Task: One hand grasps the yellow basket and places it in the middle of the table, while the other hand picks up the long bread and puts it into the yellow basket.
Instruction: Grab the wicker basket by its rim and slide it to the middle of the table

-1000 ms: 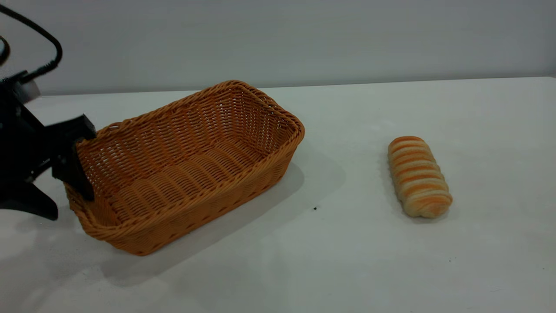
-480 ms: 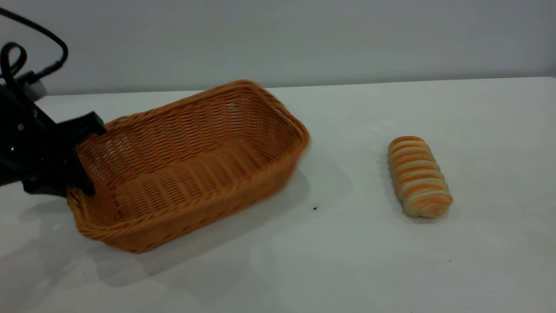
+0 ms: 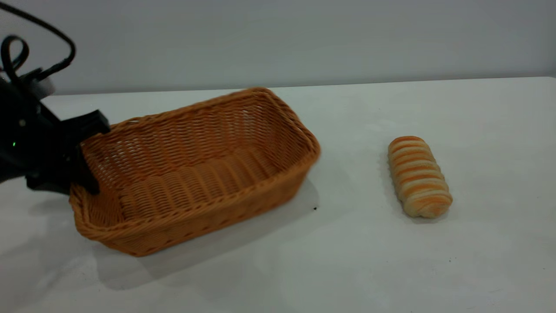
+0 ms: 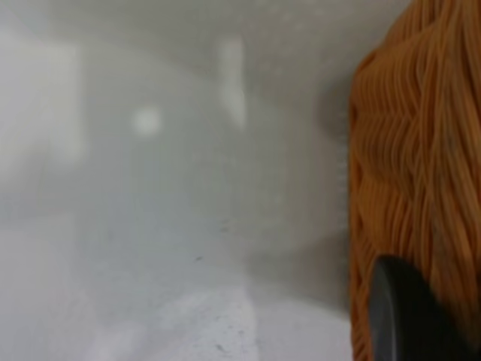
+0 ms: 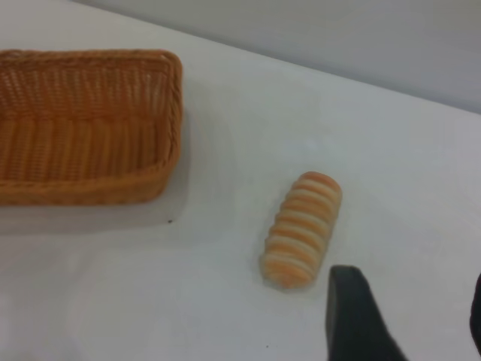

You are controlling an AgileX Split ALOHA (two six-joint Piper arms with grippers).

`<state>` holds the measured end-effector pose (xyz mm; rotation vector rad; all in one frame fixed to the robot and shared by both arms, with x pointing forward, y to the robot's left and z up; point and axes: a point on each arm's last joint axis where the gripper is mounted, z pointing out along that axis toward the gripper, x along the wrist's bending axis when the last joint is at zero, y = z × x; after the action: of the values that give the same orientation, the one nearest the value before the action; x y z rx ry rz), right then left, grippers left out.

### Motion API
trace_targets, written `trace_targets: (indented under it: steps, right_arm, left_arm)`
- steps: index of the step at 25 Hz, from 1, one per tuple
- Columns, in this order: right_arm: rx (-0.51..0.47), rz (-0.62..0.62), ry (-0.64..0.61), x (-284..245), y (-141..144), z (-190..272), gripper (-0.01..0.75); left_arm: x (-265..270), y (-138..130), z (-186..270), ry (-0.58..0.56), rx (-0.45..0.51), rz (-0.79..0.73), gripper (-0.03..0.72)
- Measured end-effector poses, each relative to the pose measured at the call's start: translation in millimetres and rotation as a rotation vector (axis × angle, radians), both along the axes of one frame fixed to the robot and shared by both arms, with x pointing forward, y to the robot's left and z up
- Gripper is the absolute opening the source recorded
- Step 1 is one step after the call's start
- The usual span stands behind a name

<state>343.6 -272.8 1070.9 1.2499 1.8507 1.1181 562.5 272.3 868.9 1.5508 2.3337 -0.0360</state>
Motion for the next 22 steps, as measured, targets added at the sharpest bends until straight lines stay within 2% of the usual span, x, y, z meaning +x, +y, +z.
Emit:
trace_targets:
  steps: [6, 14, 22]
  right_arm:
    - [0.0, 0.002, 0.002, -0.1, 0.1, -0.2, 0.414]
    - [0.0, 0.003, 0.004, -0.2, 0.2, -0.3, 0.414]
    - [-0.002, 0.004, 0.008, 0.3, 0.2, -0.8, 0.414]
  left_arm:
    - [28.7, -7.3, 11.0, 0.003, -0.026, -0.182, 0.121]
    - [63.1, -25.4, -5.7, 0.036, -0.048, -0.391, 0.121]
    - [68.2, -30.0, -6.8, 0.043, -0.059, -0.408, 0.121]
